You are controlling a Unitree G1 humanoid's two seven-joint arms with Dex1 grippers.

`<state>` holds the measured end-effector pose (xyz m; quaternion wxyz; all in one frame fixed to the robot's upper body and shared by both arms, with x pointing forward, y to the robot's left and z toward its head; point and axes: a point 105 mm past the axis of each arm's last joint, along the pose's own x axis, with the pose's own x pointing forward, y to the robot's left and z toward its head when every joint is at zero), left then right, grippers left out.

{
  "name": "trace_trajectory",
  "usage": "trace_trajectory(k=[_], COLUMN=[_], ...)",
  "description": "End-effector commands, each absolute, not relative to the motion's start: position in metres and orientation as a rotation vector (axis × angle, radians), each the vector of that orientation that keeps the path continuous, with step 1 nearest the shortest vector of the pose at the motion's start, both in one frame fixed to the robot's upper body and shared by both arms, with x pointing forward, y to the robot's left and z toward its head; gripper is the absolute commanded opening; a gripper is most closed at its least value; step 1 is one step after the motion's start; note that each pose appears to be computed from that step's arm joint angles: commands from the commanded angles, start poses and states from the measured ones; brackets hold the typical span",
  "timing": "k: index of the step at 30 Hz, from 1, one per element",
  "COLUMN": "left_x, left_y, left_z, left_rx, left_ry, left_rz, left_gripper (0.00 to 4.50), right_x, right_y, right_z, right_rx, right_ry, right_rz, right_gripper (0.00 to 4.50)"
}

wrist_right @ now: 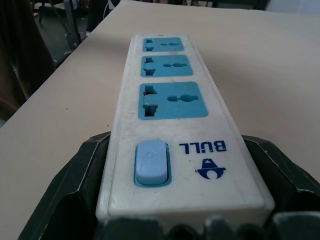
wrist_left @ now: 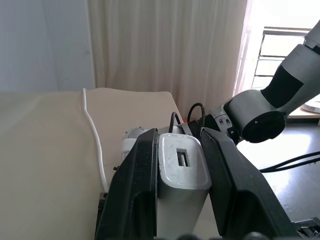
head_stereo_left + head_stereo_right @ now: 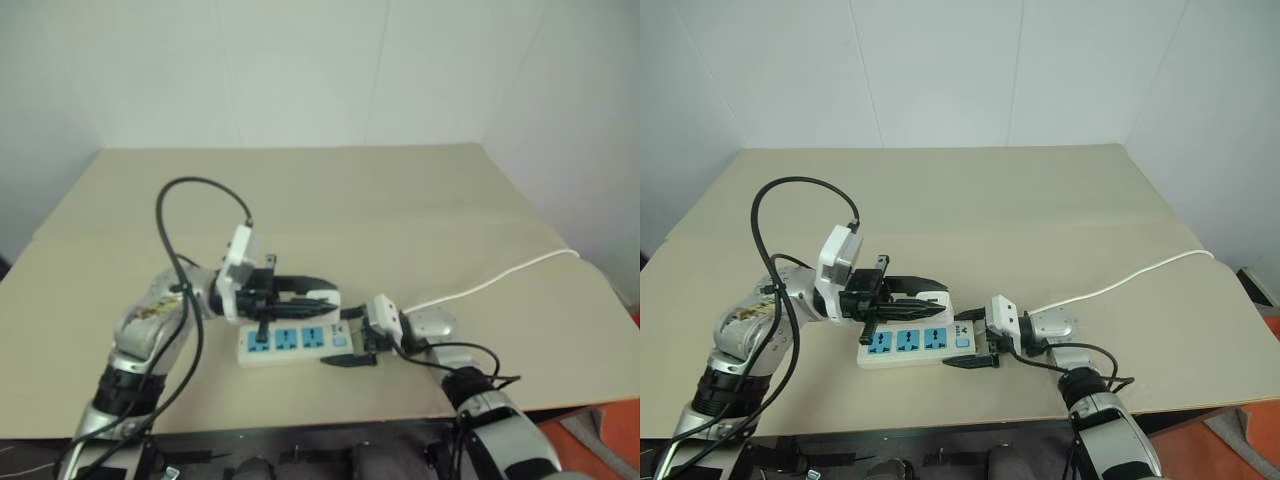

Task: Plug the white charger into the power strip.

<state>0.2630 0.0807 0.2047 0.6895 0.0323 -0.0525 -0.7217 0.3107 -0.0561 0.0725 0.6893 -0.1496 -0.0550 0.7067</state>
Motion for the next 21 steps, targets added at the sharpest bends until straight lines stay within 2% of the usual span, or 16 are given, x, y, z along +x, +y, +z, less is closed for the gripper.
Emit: trace_trajectory(k=[1, 7, 14, 21], left_x=[0.261, 0.266, 0.264, 0.267], left_y=[0.084, 0.083, 0.084, 0.085], left_z=[0.199, 0.190, 0.171, 0.169], left_rx=[0.094, 0.097, 0.126, 0.125], left_ry=[-0.110, -0.176, -0.144, -0.138], left_rz=[-1.624, -1.574, -1.595, -1.585], left_gripper=[1.03, 1.03, 1.03, 1.03], right_x=[0.308, 0.309, 0.309, 0.309], right_y=[-0.060, -0.060, -0.061, -0.062], right_z=[0.055, 0.054, 0.053, 0.053], right_rx=[-0.324, -0.321, -0.321, -0.320], right_ry=[-0.040, -0.037, -0.030, -0.027], right_rz=[1.564, 1.560, 1.556, 1.554], right_gripper=[3.49, 3.49, 3.49, 3.49])
